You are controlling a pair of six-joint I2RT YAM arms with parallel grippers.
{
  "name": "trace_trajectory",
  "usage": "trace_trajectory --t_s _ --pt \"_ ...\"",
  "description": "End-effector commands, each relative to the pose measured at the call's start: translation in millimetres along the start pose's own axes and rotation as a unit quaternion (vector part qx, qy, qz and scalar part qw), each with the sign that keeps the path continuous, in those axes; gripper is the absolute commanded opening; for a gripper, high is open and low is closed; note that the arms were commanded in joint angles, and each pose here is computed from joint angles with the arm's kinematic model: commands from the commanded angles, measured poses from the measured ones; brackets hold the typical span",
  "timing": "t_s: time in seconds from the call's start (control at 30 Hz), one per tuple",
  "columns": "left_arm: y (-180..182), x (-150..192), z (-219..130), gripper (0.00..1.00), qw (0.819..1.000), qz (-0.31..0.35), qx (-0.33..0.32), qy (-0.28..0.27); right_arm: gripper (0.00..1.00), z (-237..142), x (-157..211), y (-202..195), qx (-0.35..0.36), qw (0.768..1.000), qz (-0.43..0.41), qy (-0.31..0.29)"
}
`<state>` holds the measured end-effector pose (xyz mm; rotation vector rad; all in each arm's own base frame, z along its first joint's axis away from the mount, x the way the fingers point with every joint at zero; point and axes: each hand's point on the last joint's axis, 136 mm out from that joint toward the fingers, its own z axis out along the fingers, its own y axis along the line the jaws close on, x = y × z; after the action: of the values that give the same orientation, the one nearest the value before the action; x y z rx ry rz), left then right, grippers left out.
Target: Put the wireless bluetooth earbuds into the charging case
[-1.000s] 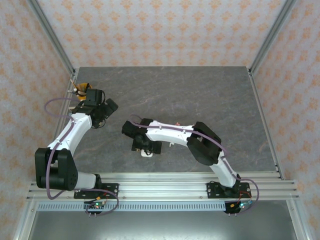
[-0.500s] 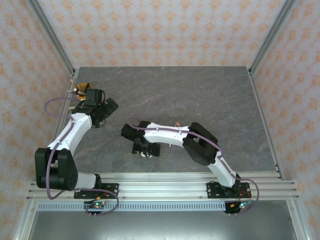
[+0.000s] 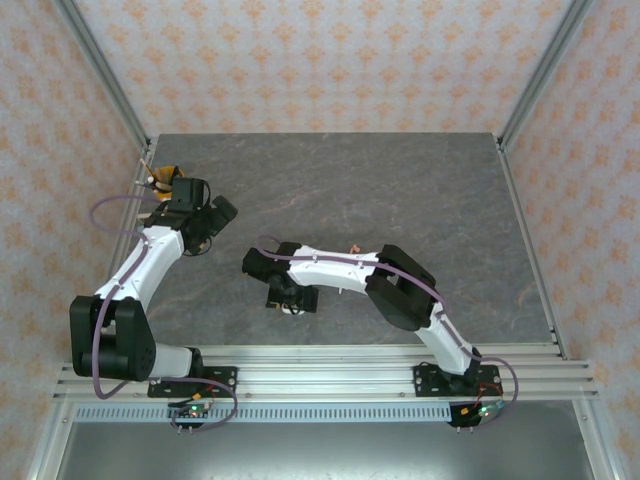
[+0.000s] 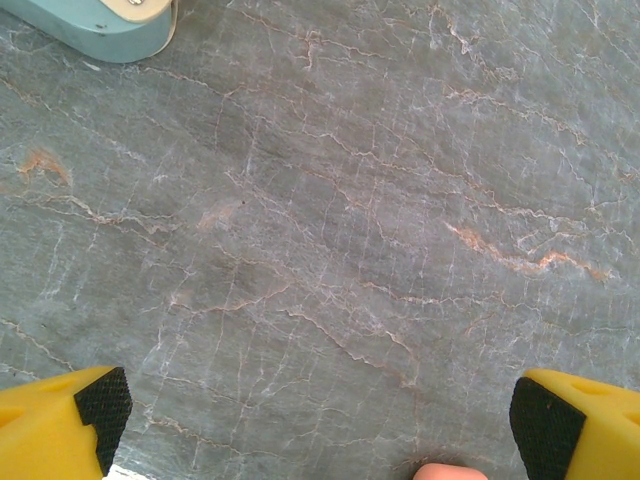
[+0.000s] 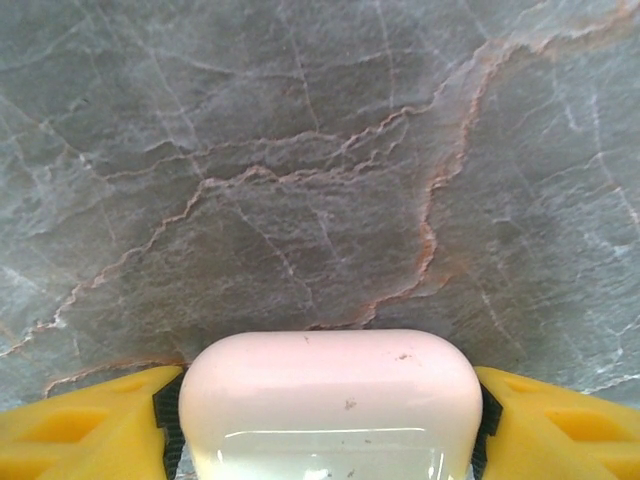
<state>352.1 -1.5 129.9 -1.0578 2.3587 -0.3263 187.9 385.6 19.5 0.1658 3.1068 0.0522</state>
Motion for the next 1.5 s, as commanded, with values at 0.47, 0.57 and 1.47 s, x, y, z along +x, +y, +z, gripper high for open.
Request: trace_trajectory --t_s 0.47,0.57,1.47 --pt "2 2 -5 1.00 1.000 0.005 0.011 0.002 0.57 -15 -9 -3 -0.012 0.999 -0.005 -0.041" --pt "1 4 -6 1.00 1.000 0.004 0.016 0.005 0.56 -22 -14 -5 -0.018 0.999 0.003 -0.049" --pt "5 102 -24 1.00 0.980 -0.017 0.176 0.088 0.56 -54 -93 -38 -0.093 0.979 0.161 -0.086"
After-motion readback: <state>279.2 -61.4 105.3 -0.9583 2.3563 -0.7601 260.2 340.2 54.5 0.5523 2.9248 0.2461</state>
